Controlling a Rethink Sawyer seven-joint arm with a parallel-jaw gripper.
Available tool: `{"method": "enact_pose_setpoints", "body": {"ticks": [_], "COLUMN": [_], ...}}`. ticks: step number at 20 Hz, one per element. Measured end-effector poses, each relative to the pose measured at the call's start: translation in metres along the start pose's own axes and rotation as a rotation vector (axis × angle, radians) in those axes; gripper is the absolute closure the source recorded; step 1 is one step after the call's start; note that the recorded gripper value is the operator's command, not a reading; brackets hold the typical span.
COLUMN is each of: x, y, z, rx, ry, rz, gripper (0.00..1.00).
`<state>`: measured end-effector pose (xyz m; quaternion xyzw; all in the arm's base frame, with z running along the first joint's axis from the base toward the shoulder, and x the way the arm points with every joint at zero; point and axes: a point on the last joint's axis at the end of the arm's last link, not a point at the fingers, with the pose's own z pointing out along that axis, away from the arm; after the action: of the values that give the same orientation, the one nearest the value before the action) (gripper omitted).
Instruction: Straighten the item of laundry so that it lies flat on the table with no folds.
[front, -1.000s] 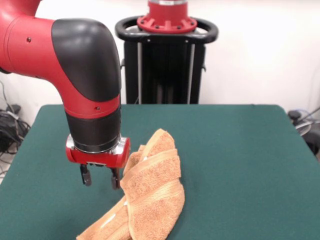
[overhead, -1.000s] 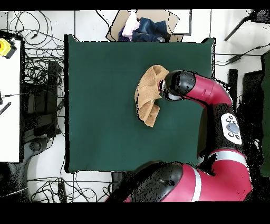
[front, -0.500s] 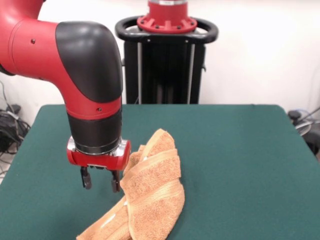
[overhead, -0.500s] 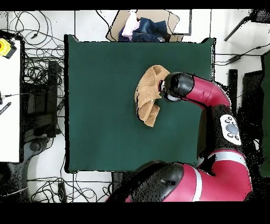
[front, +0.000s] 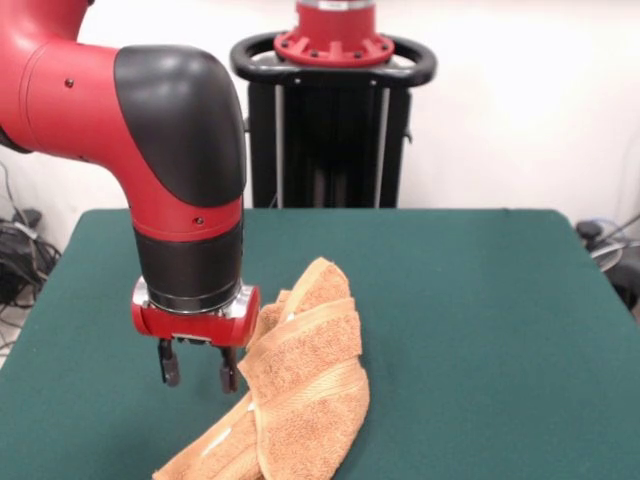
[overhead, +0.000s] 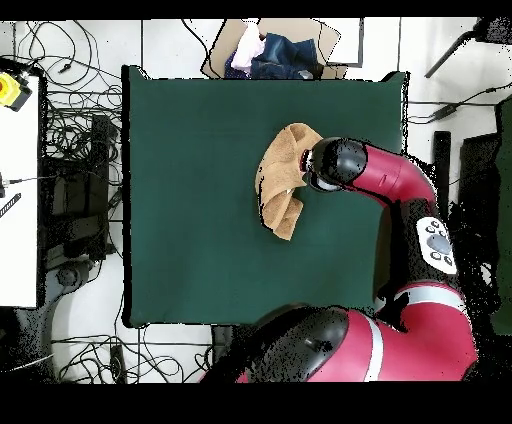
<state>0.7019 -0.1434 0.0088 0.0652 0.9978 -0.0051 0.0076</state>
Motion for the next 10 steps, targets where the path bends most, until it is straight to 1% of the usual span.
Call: {"method": "enact_pose_setpoints", "body": {"ticks": [3,4,7,10], "x": [-0.003,-0.005,-0.006,-0.005], "y": [-0.002,-0.004,-0.006,-0.005], "z": [0.003,0.005,0.007,0.015], "rx": [0.005,0.009,0.011,0.012], "ry": [-0.028,-0.046,-0.061,-0.072], "rz": [0.003,0.005,0.007,0.007], "gripper": [0.00,0.00,0.00,0.00]}}
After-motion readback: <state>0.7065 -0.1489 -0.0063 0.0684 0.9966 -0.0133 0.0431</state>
